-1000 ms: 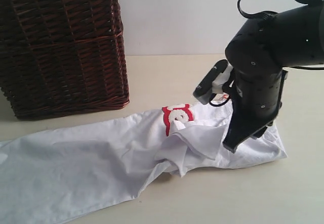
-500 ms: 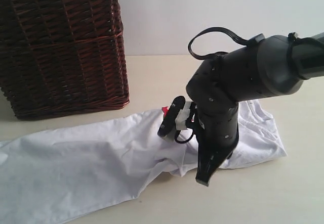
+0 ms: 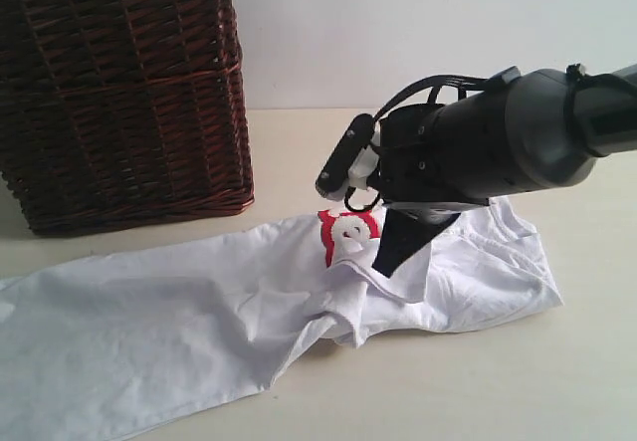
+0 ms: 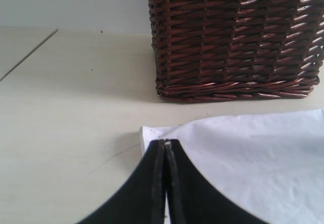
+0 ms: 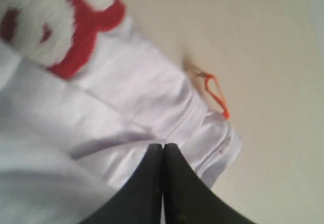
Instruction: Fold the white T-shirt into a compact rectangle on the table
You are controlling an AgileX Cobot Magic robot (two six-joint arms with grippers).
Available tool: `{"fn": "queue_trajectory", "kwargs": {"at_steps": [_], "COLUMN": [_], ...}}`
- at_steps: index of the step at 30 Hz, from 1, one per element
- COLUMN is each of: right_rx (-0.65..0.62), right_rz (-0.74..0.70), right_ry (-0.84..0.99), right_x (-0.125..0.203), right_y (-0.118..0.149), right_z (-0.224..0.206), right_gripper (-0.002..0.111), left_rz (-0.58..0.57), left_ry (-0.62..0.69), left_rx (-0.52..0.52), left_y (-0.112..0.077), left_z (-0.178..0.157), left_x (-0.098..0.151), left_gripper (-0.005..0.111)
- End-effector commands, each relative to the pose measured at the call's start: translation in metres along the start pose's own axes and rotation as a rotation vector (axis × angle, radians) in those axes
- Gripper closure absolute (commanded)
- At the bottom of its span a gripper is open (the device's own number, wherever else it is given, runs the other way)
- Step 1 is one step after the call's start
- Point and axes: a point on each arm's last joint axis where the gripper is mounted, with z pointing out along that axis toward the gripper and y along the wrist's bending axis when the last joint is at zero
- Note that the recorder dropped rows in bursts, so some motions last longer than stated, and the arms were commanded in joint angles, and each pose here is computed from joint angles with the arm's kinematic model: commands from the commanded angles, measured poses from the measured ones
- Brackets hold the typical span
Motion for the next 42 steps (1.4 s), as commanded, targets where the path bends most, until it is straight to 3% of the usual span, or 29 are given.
{"fn": "queue_trajectory", "kwargs": {"at_steps": [1,4,7,11,14,19,21,27,33,39,42], "right_rx": [0.051,0.031,-0.1,-0.388,-0.45,-0.48,-0.484,-0.441,-0.233,-0.255,-0.206], "right_rz": [0.15,0.19,0.209,0.073,0.001,-0.023,-0.054,-0.137,-0.088,-0.08,-0.099], "right_ry": [-0.131,-0.131,-0.148,-0.213,-0.166,-0.019,0.027,0.07,0.063,0.072,0.056], "right_x": [-0.011,-0.011,-0.012,-0.012,-0.004,0.007,0.009,0.008,0.006,0.007,0.005], "right_y": [-0.006,-0.006,-0.005,0.003,0.003,0.011,0.018,0.037,0.021,0.023,0.018], "right_z": [-0.002,-0.005,-0.021,-0.055,-0.065,-0.057,-0.05,-0.031,-0.024,-0.024,-0.023], "right_gripper": [0.108,0.108,0.108,0.108,0.096,0.068,0.063,0.063,0.065,0.071,0.071], "left_rz": [-0.005,-0.005,-0.005,-0.005,-0.005,-0.005,-0.005,-0.005,-0.005,-0.005,-0.005], "left_ry": [-0.012,-0.012,-0.012,-0.012,-0.012,-0.012,-0.012,-0.012,-0.012,-0.012,-0.012], "left_rx": [-0.001,-0.001,-0.001,-0.001,-0.001,-0.001,-0.001,-0.001,-0.001,-0.001,-0.001], "left_y": [0.0,0.0,0.0,0.0,0.0,0.0,0.0,0.0,0.0,0.0,0.0], "left_z": [0.0,0.0,0.0,0.0,0.0,0.0,0.0,0.0,0.0,0.0,0.0], "left_x": [-0.001,-0.001,-0.001,-0.001,-0.001,-0.001,-0.001,-0.001,-0.001,-0.001,-0.001], "left_gripper": [0.107,0.107,0.107,0.107,0.107,0.107,0.107,0.107,0.107,0.107,0.107]}}
